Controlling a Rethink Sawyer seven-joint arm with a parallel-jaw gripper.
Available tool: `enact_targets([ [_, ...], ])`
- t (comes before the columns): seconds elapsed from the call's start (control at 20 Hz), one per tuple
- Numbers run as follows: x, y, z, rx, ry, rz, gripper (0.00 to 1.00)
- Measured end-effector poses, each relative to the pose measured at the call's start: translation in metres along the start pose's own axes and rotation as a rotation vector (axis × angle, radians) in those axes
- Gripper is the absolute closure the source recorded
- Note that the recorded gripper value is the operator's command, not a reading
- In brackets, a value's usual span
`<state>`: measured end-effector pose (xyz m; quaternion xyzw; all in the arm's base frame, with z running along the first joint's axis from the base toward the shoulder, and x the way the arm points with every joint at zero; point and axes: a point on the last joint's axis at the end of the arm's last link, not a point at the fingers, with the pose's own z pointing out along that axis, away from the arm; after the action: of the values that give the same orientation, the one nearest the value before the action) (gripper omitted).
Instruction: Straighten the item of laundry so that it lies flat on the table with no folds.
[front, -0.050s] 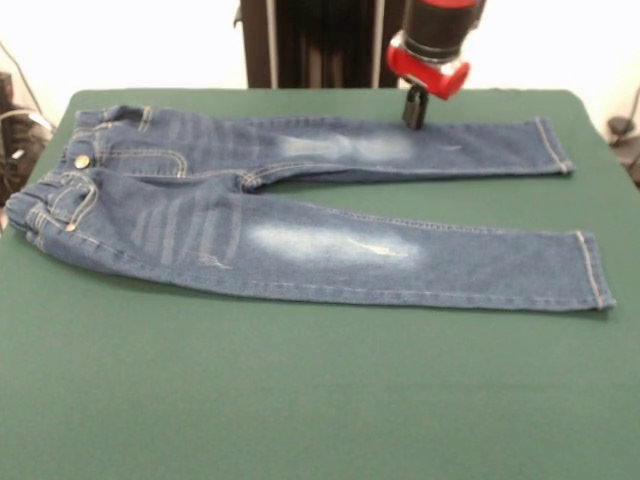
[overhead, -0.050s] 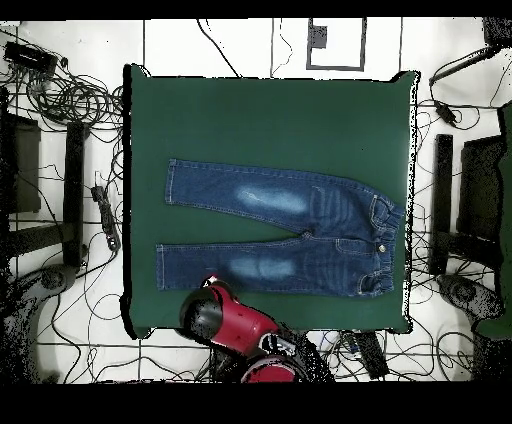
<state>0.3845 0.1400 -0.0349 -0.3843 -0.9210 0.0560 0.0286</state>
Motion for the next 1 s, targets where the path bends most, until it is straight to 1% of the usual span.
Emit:
enact_targets([
  [0.1,0.003,0.002,0.001,0.001,0.002,0.007,1.00],
  [0.15,0.007,0.006,0.001,0.002,0.001,0.026,1.00],
  [0.25,0.009,0.010,0.000,0.001,-0.003,0.042,1.00],
  [0.45,0.015,0.022,-0.008,-0.011,-0.021,0.069,1.00],
  [0.75,0.025,0.042,-0.028,-0.037,-0.038,0.072,1.00],
  [1.0,0.033,0.053,-0.037,-0.051,-0.047,0.074,1.00],
])
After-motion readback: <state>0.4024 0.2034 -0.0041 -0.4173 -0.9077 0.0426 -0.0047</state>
